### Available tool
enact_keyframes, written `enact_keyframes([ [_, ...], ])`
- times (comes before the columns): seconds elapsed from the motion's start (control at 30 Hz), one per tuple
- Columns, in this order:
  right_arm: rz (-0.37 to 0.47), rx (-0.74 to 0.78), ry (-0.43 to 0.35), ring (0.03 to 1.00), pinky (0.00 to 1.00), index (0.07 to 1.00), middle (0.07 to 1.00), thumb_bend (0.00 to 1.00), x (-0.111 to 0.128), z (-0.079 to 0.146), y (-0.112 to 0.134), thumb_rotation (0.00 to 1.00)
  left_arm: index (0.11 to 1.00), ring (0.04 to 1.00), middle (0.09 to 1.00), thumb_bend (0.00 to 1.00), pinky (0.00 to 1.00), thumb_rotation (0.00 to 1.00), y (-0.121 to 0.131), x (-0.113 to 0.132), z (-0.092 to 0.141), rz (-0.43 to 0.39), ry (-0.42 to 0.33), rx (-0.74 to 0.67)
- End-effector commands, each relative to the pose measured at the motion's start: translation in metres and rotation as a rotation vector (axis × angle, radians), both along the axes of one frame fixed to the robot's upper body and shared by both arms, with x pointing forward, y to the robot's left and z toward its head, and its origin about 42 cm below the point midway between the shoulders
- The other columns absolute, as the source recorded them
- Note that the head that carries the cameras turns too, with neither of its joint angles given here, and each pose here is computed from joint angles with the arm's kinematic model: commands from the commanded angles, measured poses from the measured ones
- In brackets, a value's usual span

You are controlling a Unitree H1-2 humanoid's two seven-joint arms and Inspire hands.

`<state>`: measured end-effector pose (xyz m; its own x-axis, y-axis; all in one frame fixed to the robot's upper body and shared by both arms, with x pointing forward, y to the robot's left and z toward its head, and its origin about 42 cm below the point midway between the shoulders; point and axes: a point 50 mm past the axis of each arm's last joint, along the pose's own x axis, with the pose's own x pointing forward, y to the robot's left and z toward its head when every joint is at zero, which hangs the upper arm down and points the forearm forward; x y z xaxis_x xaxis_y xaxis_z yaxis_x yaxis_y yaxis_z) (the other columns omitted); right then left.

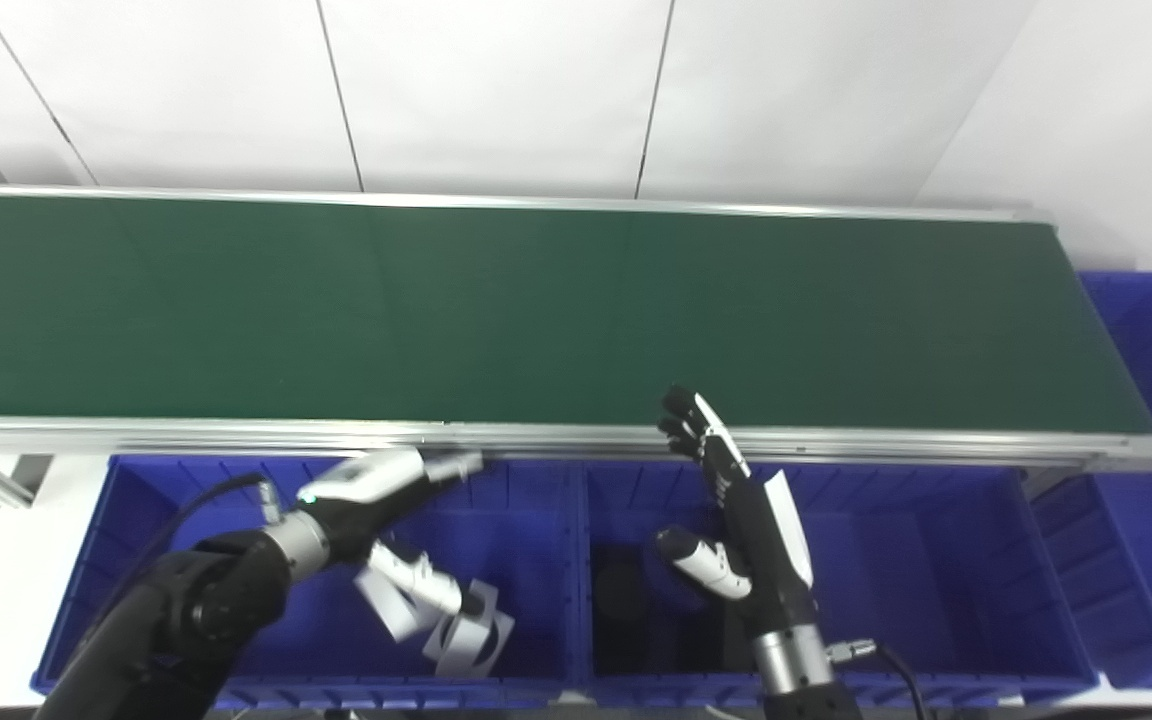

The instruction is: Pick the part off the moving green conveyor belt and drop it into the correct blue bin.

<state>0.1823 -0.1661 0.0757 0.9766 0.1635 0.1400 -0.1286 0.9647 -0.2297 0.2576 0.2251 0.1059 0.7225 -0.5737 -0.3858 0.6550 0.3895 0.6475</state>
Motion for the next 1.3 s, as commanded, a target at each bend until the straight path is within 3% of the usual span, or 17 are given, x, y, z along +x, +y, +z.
enact_keyframes([
  [0.0,0.003,0.014,-0.055,0.865,0.85,0.931,0.907,0.9,0.002,0.013,0.002,0.86,0.976,0.918,0.967,0.96,0.8,0.58,-0.004,-0.011,0.012,0.034,-0.047,-0.188],
  [0.3,0.015,0.009,-0.035,0.868,0.86,0.934,0.911,0.91,-0.003,0.013,-0.001,0.84,0.93,0.889,0.921,0.93,0.85,0.63,-0.015,-0.053,0.008,0.179,-0.117,-0.755],
  [0.4,0.019,-0.002,-0.026,0.871,0.87,0.934,0.908,0.91,-0.005,0.013,-0.003,0.84,0.923,0.882,0.907,0.95,0.85,0.64,-0.026,-0.066,0.004,0.231,-0.113,-0.854],
  [0.77,0.019,-0.019,-0.013,0.879,0.87,0.934,0.91,0.94,-0.011,0.01,-0.008,0.85,0.959,0.901,0.935,0.93,0.88,0.66,-0.042,-0.079,-0.013,0.382,-0.164,-0.91],
  [1.27,0.024,-0.033,-0.002,0.901,0.89,0.943,0.916,0.92,-0.016,0.011,-0.012,0.85,1.0,0.954,0.977,0.93,0.97,0.63,-0.049,-0.079,-0.019,0.402,-0.196,-0.822],
])
